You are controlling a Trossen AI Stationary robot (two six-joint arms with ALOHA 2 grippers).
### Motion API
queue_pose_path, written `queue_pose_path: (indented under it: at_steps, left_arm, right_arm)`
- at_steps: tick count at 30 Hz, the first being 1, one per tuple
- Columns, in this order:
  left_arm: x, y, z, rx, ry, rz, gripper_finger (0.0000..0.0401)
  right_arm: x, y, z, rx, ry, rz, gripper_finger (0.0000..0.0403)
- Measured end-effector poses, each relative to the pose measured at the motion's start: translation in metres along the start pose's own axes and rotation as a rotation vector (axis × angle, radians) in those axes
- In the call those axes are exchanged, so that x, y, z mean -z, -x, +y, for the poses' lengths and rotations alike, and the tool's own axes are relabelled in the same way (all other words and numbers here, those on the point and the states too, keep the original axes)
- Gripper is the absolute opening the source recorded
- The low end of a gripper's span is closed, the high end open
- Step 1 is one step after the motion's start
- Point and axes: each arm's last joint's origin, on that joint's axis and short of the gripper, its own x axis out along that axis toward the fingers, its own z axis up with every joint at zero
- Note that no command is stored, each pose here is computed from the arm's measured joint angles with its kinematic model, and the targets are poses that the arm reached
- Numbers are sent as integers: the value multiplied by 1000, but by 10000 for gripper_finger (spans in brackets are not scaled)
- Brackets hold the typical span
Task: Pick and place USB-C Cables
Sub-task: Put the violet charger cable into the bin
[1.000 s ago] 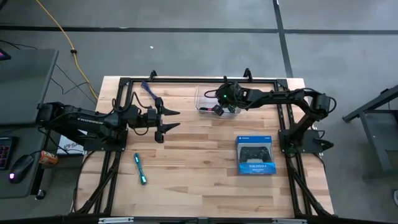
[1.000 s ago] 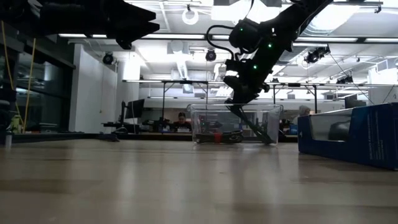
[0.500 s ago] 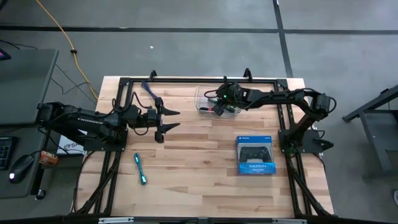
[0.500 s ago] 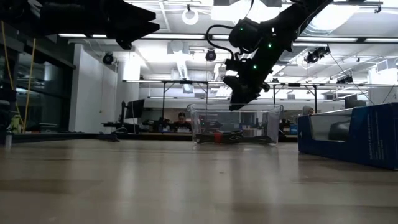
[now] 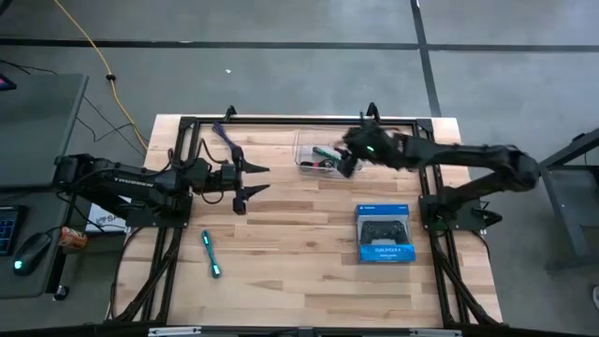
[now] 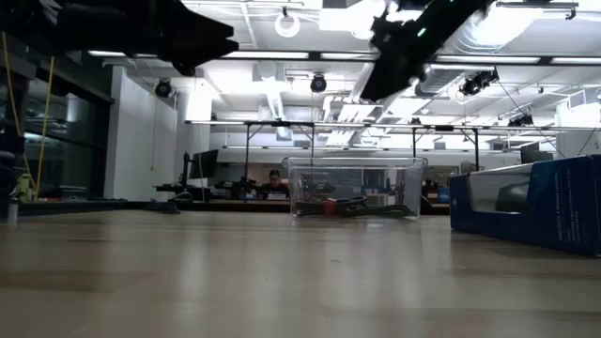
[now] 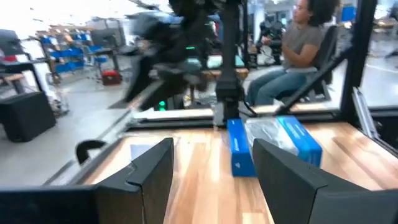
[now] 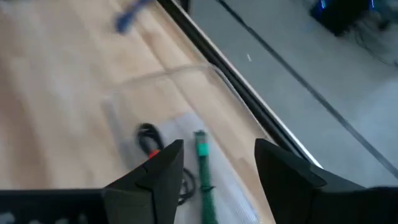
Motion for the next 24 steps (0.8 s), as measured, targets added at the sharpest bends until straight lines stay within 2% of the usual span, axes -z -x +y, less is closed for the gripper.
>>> queue_pose_path:
  at_steps: [3,6,9,14,18,24]
  left_arm:
    - [-3,5,1,-15,-2,1,199]
    - [-7,10,2,-16,9,-9,199]
    - [-8,13,2,-13,23,-8,199]
    - [-9,12,1,16,17,-11,199]
    - [-7,11,1,17,16,-4,199]
    - [-7,11,2,-19,22,1,199]
  right_arm:
    - [16,32,8,-54,-1,-77,190]
    - [48,52,16,-94,-27,-164,190]
    - [86,60,21,-149,-85,-281,190]
    - [129,64,26,-336,-170,-545,190]
    - [148,63,26,-395,-179,-680,190]
    - [156,61,24,-399,-189,-716,190]
